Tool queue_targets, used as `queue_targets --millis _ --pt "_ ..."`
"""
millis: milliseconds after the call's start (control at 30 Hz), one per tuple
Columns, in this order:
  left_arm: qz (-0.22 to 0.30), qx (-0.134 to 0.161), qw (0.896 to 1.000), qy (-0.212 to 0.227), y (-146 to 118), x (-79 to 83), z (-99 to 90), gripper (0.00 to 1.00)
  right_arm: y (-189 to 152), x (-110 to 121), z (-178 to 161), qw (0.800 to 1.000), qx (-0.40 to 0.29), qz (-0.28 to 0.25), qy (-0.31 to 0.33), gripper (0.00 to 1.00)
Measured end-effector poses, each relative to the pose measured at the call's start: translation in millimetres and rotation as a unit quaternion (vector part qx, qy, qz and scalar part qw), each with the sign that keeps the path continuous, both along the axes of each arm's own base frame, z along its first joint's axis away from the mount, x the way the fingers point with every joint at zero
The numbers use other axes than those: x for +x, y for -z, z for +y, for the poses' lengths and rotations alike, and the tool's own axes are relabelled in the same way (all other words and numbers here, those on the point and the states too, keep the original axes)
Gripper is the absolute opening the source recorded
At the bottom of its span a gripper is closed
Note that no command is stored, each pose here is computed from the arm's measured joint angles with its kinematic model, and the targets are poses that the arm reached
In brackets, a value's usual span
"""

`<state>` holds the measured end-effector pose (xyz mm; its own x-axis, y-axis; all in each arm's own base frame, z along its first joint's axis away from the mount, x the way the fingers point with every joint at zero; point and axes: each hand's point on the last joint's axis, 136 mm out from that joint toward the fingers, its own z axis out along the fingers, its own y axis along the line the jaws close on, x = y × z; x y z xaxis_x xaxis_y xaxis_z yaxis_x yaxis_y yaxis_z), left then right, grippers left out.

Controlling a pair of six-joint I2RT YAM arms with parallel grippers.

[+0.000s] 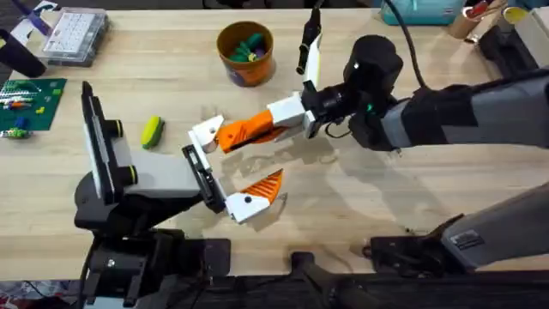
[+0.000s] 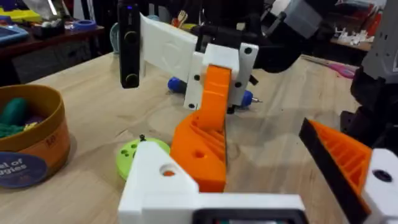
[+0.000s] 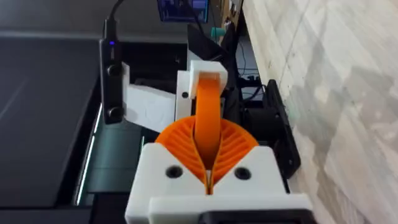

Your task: Pick up the gripper from the table and insert it into the empty holder that is missing its gripper. Then pick up a screw, insert it into the mounting hole, and use the screwdriver to tighten it. Finally, clean up the table by picking up the vegetable and placing it into the bucket.

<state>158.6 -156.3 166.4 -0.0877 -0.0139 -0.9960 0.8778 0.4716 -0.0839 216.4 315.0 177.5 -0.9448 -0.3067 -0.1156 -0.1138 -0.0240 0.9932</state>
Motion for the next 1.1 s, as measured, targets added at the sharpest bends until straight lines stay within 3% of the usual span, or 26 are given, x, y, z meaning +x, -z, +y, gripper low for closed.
queue_targets --millis 1100 --pt "0.004 0.001 1.0 -0.014 1.5 4.1 2.6 0.986 3.6 6.5 8.1 0.999 -0.012 0.021 0.03 0.015"
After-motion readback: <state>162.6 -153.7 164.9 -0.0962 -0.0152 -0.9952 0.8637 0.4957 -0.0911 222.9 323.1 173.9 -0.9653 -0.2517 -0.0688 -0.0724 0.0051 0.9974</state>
